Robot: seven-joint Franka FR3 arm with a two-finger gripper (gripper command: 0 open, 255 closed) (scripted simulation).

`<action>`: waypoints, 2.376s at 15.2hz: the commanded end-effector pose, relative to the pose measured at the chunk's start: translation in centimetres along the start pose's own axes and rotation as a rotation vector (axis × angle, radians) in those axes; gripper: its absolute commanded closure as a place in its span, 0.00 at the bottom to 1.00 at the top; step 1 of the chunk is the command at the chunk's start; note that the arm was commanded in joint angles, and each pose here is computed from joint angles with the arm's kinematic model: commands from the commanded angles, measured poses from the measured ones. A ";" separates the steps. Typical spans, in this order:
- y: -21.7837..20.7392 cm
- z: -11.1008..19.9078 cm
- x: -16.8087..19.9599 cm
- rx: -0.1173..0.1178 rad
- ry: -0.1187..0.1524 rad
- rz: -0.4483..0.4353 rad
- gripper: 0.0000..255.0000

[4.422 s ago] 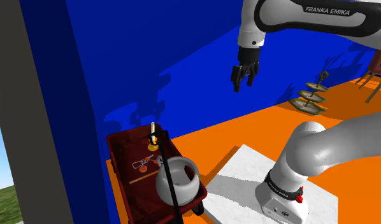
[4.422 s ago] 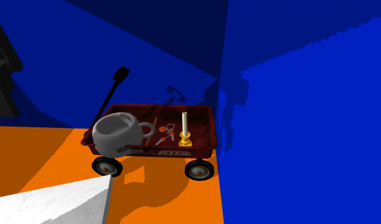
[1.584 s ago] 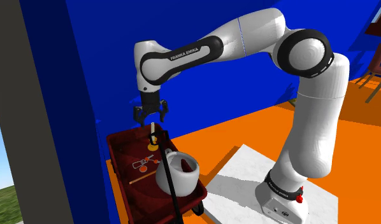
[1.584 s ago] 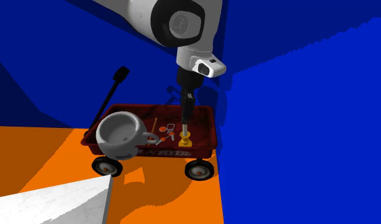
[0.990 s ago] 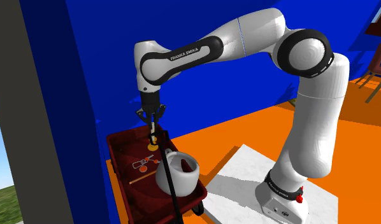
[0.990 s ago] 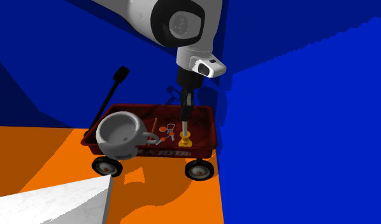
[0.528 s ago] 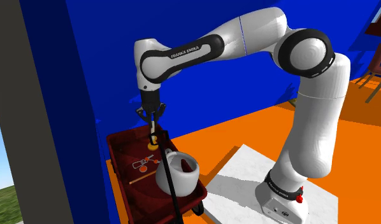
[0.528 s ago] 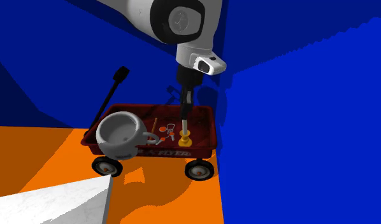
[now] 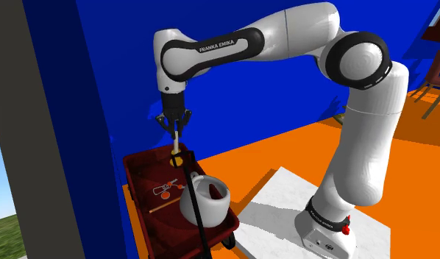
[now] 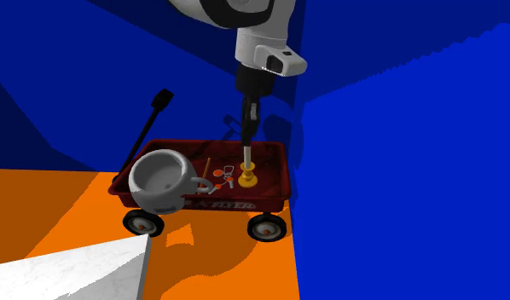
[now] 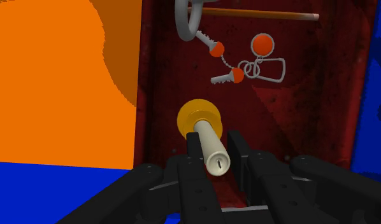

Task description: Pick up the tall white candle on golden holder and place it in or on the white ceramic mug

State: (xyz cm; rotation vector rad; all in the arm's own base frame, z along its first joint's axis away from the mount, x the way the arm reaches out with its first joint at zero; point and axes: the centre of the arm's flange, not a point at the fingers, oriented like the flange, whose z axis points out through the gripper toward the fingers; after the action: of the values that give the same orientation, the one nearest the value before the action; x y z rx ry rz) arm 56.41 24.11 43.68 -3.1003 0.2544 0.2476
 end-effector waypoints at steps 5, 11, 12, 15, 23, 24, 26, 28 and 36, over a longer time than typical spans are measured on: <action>0.0 -3.1 -0.6 0.000 -0.001 0.000 1.00; 0.0 -6.2 -1.1 0.000 -0.001 0.000 1.00; 0.0 -6.7 -1.2 0.000 -0.001 0.000 1.00; 0.0 -8.3 -1.4 0.000 -0.001 0.000 1.00; -0.1 -12.2 -2.1 0.000 -0.001 0.000 1.00; -0.2 -12.4 -3.4 0.000 -0.001 0.000 1.00; -0.6 -12.8 -6.0 0.000 -0.001 0.000 1.00; -0.9 -13.1 -8.6 0.000 -0.001 0.000 1.00; -2.2 -14.5 -19.0 0.000 -0.001 0.000 1.00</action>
State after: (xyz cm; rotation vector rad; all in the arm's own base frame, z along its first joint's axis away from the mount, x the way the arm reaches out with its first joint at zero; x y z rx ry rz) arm 41.92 28.52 60.30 -3.1004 0.2532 0.2487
